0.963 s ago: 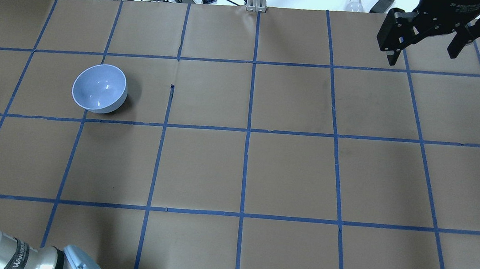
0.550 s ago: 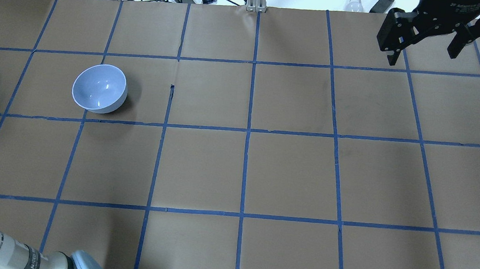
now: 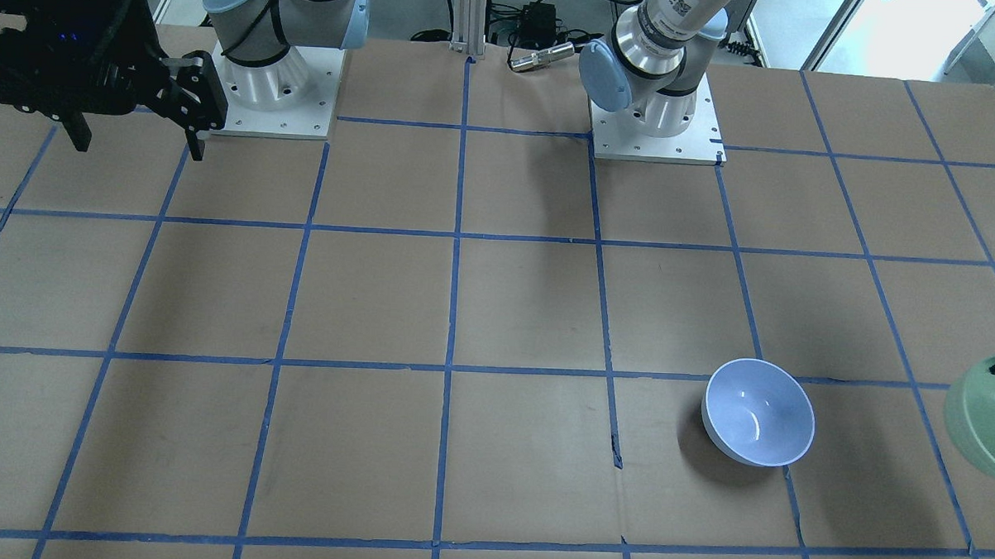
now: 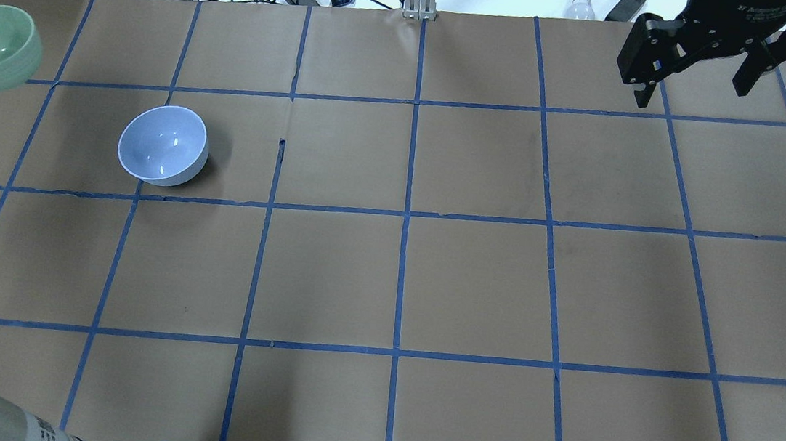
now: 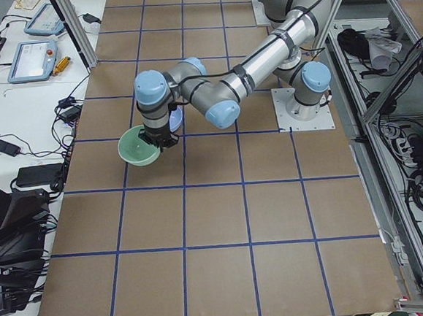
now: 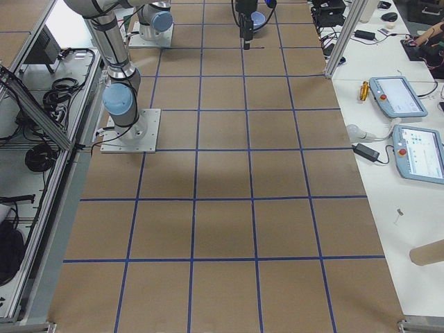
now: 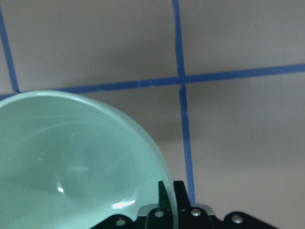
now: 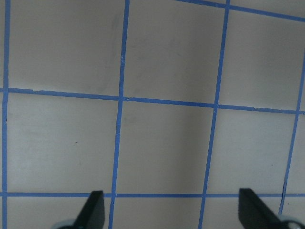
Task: Stack green bowl on blue bowl
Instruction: 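Lift the green bowl with the left gripper and carry it over the blue bowl, then lower the green bowl into the blue bowl and open the left gripper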
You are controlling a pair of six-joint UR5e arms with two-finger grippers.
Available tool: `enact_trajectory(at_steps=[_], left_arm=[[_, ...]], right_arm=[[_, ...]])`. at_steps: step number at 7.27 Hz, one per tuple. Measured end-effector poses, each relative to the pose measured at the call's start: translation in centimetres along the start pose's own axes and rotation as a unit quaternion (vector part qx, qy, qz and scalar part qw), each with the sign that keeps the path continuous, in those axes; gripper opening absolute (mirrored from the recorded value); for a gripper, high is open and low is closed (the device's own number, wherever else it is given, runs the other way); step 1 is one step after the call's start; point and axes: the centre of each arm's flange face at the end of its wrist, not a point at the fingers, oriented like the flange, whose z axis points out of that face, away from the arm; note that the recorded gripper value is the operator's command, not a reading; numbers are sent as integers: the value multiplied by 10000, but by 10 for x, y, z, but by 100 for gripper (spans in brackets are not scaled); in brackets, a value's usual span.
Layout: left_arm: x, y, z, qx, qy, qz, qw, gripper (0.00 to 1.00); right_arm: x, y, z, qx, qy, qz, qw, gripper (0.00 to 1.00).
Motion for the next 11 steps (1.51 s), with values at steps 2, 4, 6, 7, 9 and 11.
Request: enact_trajectory(at_steps=[2, 4, 6, 7, 9, 11], left_arm=[[-10, -87, 23, 259, 243, -154, 9993, 0], [-4, -142, 33, 359, 405, -385, 9978, 0], [13, -174, 50, 396, 493, -559, 9964, 0], [22, -182, 59, 318, 375, -585, 9971, 0], [31, -189, 69, 194, 191, -585, 9979, 0], [30, -188, 78, 165, 155, -583, 9980, 0]], right_arm=[[0, 0, 0, 0, 0, 0, 10000, 100], [0, 0, 0, 0, 0, 0, 10000, 100], [0, 0, 0, 0, 0, 0, 10000, 100], [0, 0, 0, 0, 0, 0, 10000, 100], [0, 0, 0, 0, 0, 0, 10000, 100], [0, 0, 0, 0, 0, 0, 10000, 100]])
